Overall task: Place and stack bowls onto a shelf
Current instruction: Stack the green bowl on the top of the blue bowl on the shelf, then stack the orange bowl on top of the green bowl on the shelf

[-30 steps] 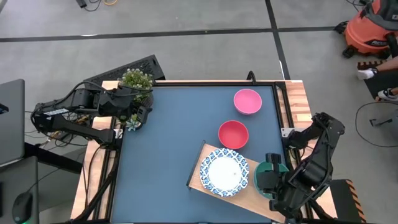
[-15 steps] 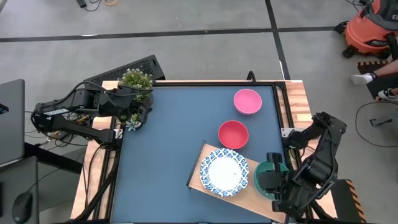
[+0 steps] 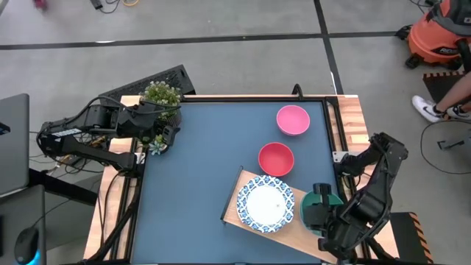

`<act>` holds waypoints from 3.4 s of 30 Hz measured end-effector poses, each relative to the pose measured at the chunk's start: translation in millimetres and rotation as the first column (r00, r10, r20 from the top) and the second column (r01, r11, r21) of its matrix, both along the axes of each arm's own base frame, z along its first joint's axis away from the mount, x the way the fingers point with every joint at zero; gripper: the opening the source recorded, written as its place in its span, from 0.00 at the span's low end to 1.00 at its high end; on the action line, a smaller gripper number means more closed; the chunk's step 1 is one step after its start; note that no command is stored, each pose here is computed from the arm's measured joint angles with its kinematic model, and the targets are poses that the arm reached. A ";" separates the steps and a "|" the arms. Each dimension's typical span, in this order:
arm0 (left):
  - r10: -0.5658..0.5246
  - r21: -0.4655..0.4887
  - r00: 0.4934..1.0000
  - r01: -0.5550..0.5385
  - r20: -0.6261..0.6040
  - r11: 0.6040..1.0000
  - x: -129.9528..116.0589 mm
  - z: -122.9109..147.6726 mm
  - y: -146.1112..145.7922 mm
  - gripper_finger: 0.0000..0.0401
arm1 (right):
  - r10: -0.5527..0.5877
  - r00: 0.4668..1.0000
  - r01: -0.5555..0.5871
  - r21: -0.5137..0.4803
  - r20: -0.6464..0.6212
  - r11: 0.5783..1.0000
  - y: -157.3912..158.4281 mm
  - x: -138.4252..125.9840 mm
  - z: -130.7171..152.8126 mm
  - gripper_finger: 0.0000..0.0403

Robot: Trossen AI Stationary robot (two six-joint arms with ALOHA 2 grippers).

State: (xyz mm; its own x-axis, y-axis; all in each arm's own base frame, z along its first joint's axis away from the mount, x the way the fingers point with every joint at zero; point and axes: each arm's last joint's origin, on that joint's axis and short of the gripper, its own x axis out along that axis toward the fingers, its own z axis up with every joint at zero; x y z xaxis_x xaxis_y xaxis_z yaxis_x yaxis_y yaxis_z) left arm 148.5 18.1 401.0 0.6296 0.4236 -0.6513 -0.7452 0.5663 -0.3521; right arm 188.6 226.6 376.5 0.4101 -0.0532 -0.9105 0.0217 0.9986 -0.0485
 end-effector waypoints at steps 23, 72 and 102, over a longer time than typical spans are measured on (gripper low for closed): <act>-0.023 0.012 1.000 0.023 -0.012 1.000 0.0 -0.1 -0.2 0.61 | 0.025 0.998 -0.028 0.059 0.053 0.998 8.3 1.6 12.8 0.09; -0.092 -0.034 0.996 0.091 -0.018 0.995 -0.8 -0.7 -2.4 0.61 | -0.736 0.674 0.739 0.074 -0.065 0.670 -251.3 17.4 -56.7 0.49; -0.087 -0.041 0.996 0.086 -0.014 0.995 -0.5 -0.8 -2.4 0.61 | -0.732 0.617 0.782 0.123 -0.289 0.611 -287.2 43.5 -179.2 0.38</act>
